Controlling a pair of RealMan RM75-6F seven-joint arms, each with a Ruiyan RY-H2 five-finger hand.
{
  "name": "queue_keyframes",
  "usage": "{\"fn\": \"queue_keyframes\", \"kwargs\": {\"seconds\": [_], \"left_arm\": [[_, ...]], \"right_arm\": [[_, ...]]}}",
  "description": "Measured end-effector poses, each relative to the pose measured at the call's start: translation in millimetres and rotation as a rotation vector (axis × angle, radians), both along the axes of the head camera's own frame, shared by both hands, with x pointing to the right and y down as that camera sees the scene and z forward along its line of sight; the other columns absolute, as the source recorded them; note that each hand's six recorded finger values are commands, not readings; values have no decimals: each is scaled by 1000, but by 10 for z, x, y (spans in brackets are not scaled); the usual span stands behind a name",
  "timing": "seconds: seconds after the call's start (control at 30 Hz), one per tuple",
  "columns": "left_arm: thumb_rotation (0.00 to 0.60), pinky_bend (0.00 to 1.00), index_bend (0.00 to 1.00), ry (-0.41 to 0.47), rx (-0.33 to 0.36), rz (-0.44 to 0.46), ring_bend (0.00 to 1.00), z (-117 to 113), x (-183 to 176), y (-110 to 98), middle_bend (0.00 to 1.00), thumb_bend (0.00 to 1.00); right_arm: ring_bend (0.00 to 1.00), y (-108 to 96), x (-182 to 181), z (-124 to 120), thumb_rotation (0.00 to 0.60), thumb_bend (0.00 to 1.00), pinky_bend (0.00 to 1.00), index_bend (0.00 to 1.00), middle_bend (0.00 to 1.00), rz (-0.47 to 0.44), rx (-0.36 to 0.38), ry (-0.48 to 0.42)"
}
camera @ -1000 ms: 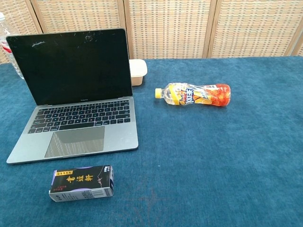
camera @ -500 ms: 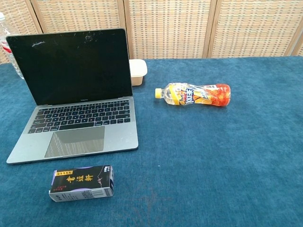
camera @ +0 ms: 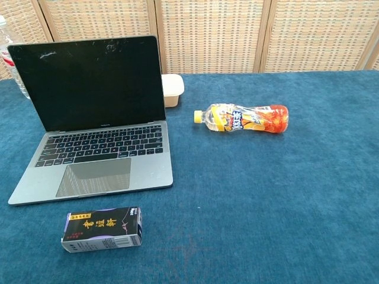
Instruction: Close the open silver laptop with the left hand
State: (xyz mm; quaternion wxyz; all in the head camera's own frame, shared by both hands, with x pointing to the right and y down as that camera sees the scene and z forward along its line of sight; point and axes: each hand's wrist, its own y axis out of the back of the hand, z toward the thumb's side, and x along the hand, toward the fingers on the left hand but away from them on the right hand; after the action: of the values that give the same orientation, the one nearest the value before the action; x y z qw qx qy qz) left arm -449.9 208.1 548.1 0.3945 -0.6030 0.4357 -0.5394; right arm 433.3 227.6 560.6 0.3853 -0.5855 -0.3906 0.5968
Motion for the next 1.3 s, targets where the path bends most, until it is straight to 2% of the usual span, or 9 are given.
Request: {"fn": "queue_keyframes", "kwargs": {"seconds": [0.17, 0.37, 0.73, 0.9, 1.13, 1.3], "left_arm": [[600, 0, 6, 79, 61, 49, 0, -51, 276, -162, 0, 365], [600, 0, 8, 80, 67, 103, 0, -98, 506, -372, 0, 481], [600, 0, 53, 102, -43, 110, 0, -68, 767, -932, 0, 621], [600, 0, 67, 73, -99, 119, 0, -50, 880, -1161, 0, 722], [600, 3, 68, 44, -162, 133, 0, 3, 1101, -1458, 0, 797], [600, 48, 88, 13, -206, 133, 0, 111, 1268, -1628, 0, 872]], "right_arm": [[0, 3, -37, 5, 600, 0, 0, 2, 0, -15, -1, 1], [0, 2, -19, 7, 600, 0, 0, 2, 0, -7, -4, -1], [0, 3, 6, 0, 600, 0, 0, 2, 0, 0, -8, -10], [0, -4, 11, 3, 600, 0, 0, 2, 0, 4, -15, -12], [0, -15, 19, 27, 600, 0, 0, 1, 0, 11, -23, -16], [0, -37, 33, 28, 600, 0, 0, 2, 0, 20, -18, -26]]}}
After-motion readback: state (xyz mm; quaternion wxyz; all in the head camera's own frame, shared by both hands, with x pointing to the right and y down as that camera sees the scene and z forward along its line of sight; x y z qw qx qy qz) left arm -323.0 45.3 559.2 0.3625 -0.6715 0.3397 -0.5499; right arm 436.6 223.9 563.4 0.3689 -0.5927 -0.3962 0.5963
